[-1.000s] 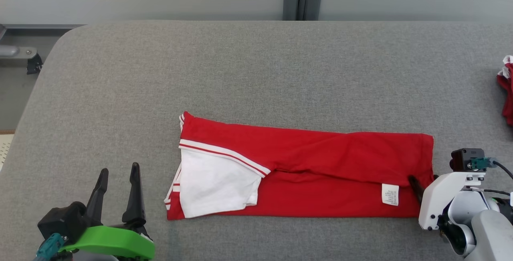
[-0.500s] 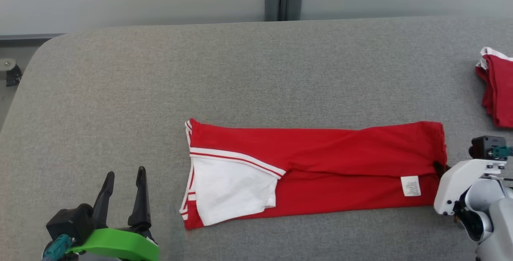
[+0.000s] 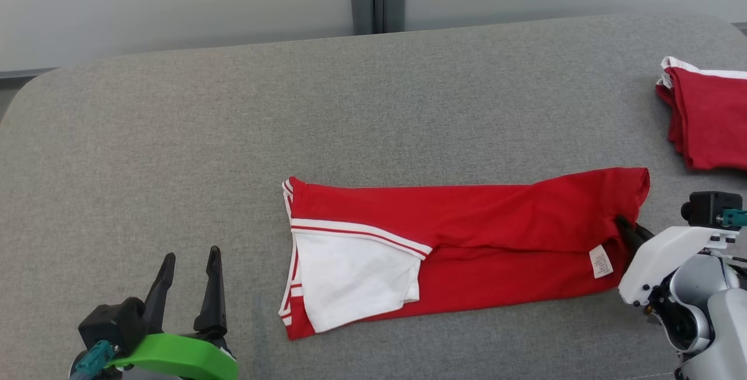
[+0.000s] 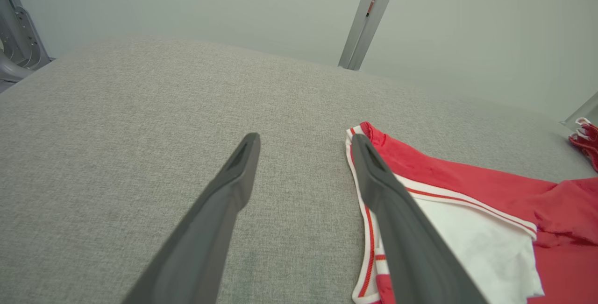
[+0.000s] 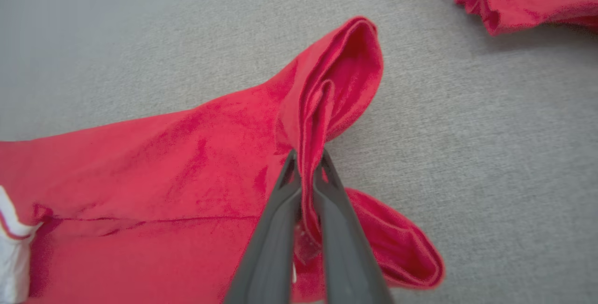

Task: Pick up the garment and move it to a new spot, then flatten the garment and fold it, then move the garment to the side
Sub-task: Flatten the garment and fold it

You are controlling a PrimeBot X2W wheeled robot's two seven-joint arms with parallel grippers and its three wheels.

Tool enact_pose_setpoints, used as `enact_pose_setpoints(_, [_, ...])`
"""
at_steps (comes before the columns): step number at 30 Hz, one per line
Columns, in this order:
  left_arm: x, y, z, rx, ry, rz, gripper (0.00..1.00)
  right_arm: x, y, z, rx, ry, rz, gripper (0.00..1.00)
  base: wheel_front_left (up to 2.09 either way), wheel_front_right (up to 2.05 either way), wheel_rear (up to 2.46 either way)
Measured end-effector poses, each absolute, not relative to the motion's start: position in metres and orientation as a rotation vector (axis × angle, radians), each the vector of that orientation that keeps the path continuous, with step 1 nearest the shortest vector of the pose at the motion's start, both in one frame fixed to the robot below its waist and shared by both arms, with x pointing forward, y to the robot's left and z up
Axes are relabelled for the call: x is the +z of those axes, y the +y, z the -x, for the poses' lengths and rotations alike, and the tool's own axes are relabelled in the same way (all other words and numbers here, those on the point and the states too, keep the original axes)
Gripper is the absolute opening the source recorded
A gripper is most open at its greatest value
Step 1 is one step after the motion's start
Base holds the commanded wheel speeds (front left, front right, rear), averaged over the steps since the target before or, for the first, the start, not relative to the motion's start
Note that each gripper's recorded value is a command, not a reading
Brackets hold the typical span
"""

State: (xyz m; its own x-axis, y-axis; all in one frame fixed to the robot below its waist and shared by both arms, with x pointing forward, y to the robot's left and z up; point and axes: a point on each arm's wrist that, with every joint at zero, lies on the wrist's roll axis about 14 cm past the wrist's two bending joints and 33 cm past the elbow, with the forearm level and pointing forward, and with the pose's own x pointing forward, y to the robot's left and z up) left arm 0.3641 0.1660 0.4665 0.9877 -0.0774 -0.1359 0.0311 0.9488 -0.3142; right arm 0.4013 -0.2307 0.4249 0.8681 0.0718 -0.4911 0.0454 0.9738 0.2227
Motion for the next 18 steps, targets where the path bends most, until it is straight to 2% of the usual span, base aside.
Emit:
enact_pose_setpoints(8, [0.466, 0.168, -0.36, -0.051, 0.15, 0.306, 1.0, 0.461, -0.16, -0.405, 0.229, 0.459, -0.312, 0.0, 0.0, 0.0, 0.0])
enact_pose_setpoints(18, [0.469, 0.182, -0.348, -0.009, 0.137, 0.309, 1.0, 0.49, -0.045, -0.388, 0.56, 0.459, -0.377, 0.0, 0.0, 0.0, 0.0])
